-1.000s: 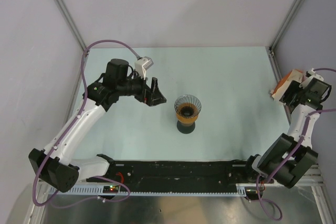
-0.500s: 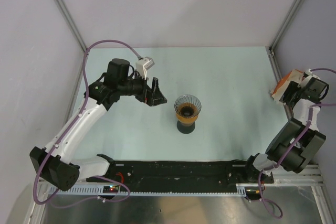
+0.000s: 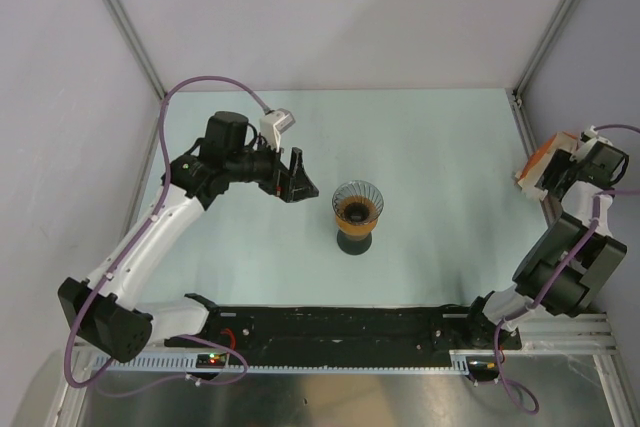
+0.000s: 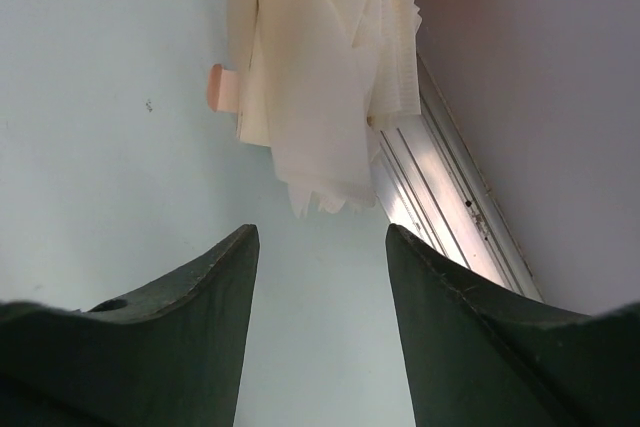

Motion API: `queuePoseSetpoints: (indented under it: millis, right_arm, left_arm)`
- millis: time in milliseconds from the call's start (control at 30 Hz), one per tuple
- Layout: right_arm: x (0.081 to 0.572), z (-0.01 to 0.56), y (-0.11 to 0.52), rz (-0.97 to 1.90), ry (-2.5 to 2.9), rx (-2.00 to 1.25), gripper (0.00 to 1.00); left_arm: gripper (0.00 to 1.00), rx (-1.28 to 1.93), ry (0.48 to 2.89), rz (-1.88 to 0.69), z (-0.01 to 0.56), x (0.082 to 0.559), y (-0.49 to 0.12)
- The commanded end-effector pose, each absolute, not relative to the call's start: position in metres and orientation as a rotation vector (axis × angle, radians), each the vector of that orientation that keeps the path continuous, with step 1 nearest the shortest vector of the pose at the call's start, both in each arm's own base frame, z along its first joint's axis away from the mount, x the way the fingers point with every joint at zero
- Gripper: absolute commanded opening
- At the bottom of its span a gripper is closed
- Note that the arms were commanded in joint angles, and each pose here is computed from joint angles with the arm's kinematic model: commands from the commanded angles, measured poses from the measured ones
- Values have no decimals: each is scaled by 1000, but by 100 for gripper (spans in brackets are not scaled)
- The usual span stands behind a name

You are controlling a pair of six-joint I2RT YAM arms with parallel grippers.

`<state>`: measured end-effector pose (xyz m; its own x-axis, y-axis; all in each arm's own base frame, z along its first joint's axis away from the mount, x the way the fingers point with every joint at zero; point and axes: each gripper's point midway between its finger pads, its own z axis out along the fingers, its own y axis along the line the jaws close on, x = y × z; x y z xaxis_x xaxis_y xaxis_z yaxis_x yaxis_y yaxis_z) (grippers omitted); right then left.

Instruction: Place the coffee filter in the dripper

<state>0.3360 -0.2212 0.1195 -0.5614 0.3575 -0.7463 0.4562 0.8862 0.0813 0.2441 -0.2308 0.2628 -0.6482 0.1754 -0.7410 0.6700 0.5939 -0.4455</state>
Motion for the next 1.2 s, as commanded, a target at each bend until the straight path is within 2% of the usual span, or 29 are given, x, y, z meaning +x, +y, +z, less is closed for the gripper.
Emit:
queuePoseSetpoints:
  millis: [0, 300, 1167]
  right_arm:
    - [354, 144, -240, -211, 2147, 542, 59]
    - [364, 145, -244, -202, 2136, 543, 55]
    - [381, 144, -242, -182, 2131, 535, 30]
  left_arm:
    - [100, 693, 2123, -993, 270, 246, -234]
    - [100, 696, 2129, -1006, 269, 247, -236]
    - [99, 696, 2144, -1019, 266, 249, -239]
